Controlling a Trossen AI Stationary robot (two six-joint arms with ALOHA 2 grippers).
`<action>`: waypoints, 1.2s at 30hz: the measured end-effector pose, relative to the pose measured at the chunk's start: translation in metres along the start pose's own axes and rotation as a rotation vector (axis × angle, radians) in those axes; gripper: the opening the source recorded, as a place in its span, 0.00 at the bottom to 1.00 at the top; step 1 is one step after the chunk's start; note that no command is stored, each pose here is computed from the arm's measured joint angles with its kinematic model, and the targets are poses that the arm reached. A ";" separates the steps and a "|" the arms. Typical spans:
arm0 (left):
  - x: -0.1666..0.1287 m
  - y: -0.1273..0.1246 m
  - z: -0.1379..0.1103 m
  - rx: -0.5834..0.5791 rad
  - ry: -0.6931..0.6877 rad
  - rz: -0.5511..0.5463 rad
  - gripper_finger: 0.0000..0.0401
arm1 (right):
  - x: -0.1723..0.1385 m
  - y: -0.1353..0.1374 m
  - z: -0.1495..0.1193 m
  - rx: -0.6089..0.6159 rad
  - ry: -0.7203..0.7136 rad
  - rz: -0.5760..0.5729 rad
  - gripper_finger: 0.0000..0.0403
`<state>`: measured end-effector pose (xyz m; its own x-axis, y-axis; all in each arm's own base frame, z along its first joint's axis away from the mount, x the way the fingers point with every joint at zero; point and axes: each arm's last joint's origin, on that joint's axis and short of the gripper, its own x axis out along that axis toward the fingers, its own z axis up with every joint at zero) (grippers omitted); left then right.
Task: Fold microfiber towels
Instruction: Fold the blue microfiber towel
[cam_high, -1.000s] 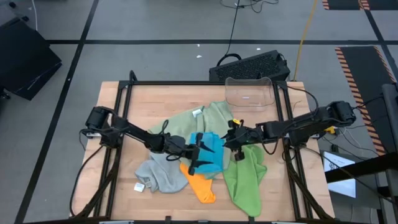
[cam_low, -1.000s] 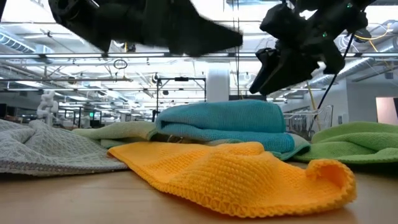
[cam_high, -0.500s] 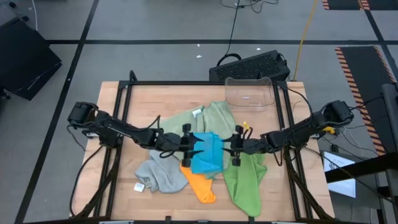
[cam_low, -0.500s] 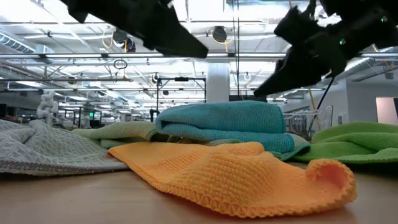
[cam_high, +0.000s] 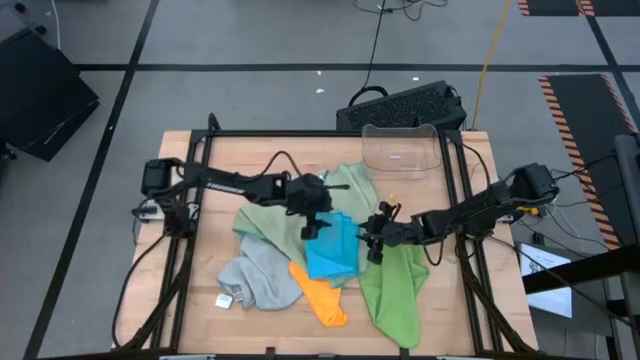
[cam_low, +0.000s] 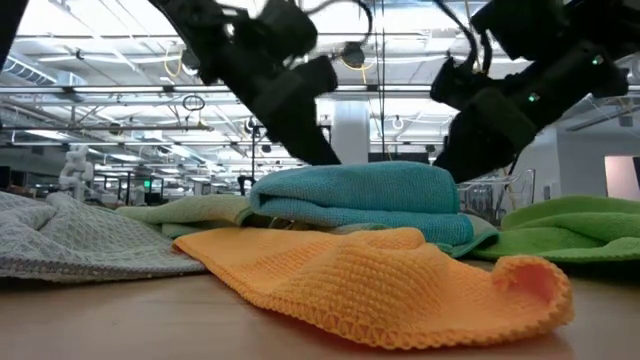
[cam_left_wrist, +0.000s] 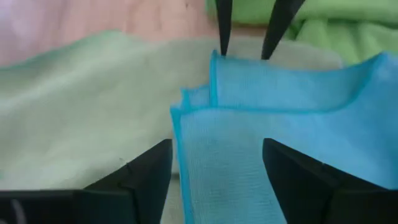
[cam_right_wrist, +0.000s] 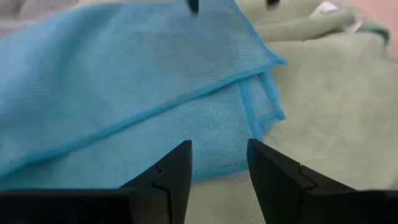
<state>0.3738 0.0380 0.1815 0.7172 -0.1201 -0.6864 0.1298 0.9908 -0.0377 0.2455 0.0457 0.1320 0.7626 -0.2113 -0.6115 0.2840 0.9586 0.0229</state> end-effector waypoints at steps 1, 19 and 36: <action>0.003 0.003 0.000 -0.001 -0.005 -0.015 0.65 | 0.000 -0.002 -0.002 -0.002 0.013 -0.010 0.37; 0.017 0.007 -0.005 0.073 0.017 -0.077 0.11 | 0.006 -0.017 -0.010 0.159 0.058 0.083 0.33; 0.016 -0.026 0.015 0.213 -0.028 -0.031 0.01 | 0.005 -0.021 -0.005 0.193 -0.083 0.173 0.01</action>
<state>0.3928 0.0095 0.1824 0.7287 -0.1553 -0.6670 0.2924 0.9513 0.0979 0.2406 0.0254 0.1244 0.8524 -0.0697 -0.5183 0.2442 0.9295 0.2765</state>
